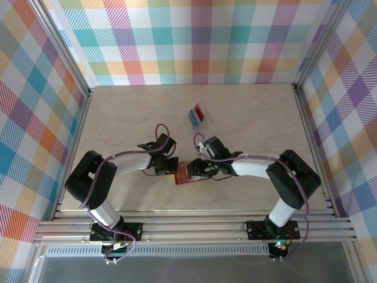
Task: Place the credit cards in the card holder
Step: Insert the credit card into the card slot, then flip over the card slot in the card holder, then rotate the card holder at the bottom-center of the table.
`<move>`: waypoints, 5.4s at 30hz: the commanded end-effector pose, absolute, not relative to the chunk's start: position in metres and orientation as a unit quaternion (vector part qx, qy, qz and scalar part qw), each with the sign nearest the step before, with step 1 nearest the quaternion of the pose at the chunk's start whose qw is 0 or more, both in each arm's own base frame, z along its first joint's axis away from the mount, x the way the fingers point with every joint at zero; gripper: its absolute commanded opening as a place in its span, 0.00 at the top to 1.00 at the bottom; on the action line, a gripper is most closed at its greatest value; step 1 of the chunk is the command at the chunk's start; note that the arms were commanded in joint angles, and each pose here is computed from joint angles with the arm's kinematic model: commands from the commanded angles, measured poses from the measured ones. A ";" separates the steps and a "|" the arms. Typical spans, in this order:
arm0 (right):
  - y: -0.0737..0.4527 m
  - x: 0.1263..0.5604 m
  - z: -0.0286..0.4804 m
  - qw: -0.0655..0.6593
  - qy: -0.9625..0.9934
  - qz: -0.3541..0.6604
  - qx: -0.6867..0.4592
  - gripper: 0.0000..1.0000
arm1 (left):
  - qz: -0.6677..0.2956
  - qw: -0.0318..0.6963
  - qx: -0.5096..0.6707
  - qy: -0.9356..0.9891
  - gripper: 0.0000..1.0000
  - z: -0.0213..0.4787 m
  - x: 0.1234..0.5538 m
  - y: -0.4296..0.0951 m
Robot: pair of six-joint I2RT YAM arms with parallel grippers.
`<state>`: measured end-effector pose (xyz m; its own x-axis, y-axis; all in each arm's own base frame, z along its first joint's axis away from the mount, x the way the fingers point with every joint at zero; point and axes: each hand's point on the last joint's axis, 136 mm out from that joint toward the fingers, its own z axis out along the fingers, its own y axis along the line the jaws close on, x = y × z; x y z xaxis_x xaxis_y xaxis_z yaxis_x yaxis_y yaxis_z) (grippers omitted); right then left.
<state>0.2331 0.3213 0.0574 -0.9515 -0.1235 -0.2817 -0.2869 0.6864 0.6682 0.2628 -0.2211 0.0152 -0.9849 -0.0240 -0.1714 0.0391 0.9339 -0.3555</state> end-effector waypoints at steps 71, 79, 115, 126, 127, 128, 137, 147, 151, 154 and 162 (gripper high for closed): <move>0.331 0.209 0.050 0.112 0.931 0.325 -0.122 0.38 | -0.151 0.027 0.004 0.988 0.97 -0.035 0.241 -0.211; 0.345 0.224 0.065 0.123 0.927 0.324 -0.147 0.39 | -0.151 0.028 0.003 0.988 0.97 -0.033 0.241 -0.211; 0.318 0.259 0.075 0.191 0.943 0.212 -0.173 0.32 | -0.184 0.028 -0.008 0.983 0.96 -0.030 0.244 -0.215; 0.310 0.259 0.083 0.206 0.942 0.205 -0.166 0.29 | -0.186 0.032 -0.011 0.982 0.95 -0.028 0.245 -0.213; 0.308 0.259 0.083 0.206 0.943 0.203 -0.163 0.29 | -0.186 0.031 -0.011 0.982 0.95 -0.028 0.245 -0.214; 0.305 0.259 0.082 0.206 0.945 0.198 -0.159 0.29 | -0.186 0.031 -0.011 0.982 0.95 -0.028 0.244 -0.213; 0.290 0.255 0.085 0.224 0.946 0.191 -0.138 0.26 | -0.182 0.048 -0.011 0.982 0.95 -0.017 0.246 -0.209; 0.300 0.282 0.090 0.232 0.941 0.201 -0.140 0.48 | -0.152 0.085 -0.014 0.985 0.92 -0.001 0.250 -0.193; 0.309 0.297 0.070 0.216 0.947 0.192 -0.140 0.59 | -0.154 0.089 -0.014 0.984 0.89 0.001 0.251 -0.193; 0.309 0.304 0.051 0.205 0.952 0.182 -0.137 0.63 | -0.154 0.086 -0.014 0.984 0.89 -0.001 0.250 -0.193; 0.284 0.289 0.015 0.174 0.967 0.145 -0.119 0.68 | -0.148 0.076 -0.005 0.986 0.89 -0.007 0.250 -0.193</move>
<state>0.3004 0.2996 0.0277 -0.8950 -0.1827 -0.4069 -0.3061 0.9152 0.2623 0.2708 -0.2193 0.0189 -0.9711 -0.0539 -0.2323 0.0469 0.9120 -0.4075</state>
